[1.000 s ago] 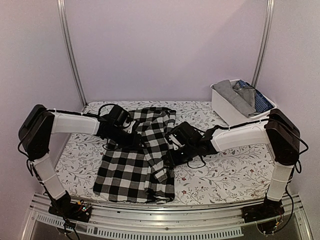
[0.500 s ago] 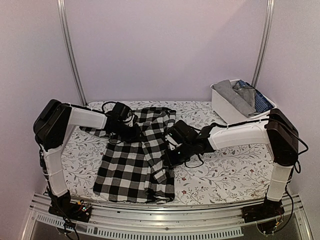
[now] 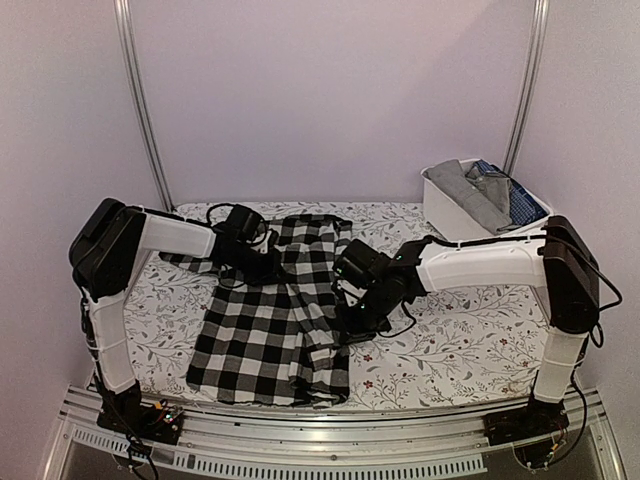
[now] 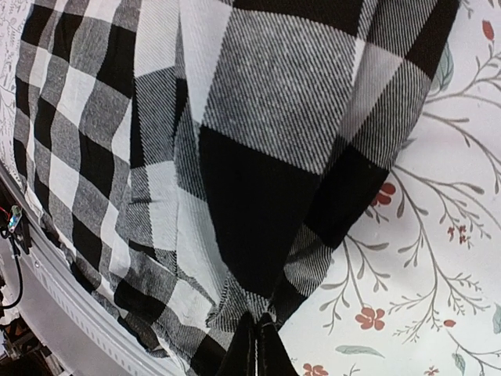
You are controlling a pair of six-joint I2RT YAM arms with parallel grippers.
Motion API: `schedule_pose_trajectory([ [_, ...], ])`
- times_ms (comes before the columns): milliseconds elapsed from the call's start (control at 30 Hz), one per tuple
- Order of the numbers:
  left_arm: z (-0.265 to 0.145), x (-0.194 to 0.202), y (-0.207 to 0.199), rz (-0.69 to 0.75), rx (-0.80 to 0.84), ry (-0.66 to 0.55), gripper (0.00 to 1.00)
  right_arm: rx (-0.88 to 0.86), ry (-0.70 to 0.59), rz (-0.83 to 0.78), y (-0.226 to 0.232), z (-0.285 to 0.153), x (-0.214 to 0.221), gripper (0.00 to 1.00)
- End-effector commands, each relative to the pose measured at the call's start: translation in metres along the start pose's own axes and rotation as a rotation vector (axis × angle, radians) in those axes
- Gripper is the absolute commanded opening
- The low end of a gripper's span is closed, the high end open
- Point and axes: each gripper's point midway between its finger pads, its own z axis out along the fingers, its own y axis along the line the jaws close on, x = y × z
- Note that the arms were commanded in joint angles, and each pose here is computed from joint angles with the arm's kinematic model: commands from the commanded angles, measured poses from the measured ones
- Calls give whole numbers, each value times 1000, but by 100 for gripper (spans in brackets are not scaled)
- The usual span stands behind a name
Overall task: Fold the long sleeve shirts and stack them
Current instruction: Adjust the sleeve at the center of the board.
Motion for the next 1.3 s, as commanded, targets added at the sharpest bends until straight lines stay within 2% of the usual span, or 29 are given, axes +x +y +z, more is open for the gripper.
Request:
schedule_pose_trajectory([
  [0, -12, -12, -16, 36, 44, -28, 2, -38, 64, 52, 15, -27, 15, 3],
  [100, -11, -12, -15, 35, 41, -24, 2, -32, 74, 57, 14, -22, 16, 5],
  [200, -8, -11, -11, 28, 25, -12, 4, -30, 38, 47, 12, -13, 9, 22],
  [300, -10, -13, -11, 29, 16, -14, 19, -16, -24, 20, 12, -20, 0, 34],
  [367, -18, -15, -17, 47, 23, -35, 36, 0, -71, -28, 16, -27, 1, 39],
  [467, -33, -16, -27, 91, 0, -61, 41, -36, -108, -91, 24, -28, 9, 40],
  [600, -56, -3, -38, 114, 4, -72, 41, -40, -105, -143, 20, -13, 19, 29],
  [667, -65, 8, -44, 124, 13, -70, 41, -45, -119, -181, 21, -9, 19, 29],
  [1033, -97, 36, -59, 147, 34, -78, 40, -24, -146, -238, 16, 16, 11, 46],
  [1133, -101, 37, -60, 151, 34, -82, 40, -13, -131, -233, 16, 22, 9, 46],
  [1267, -107, 36, -64, 164, 43, -94, 40, 8, -126, -215, 16, 26, 5, 40],
])
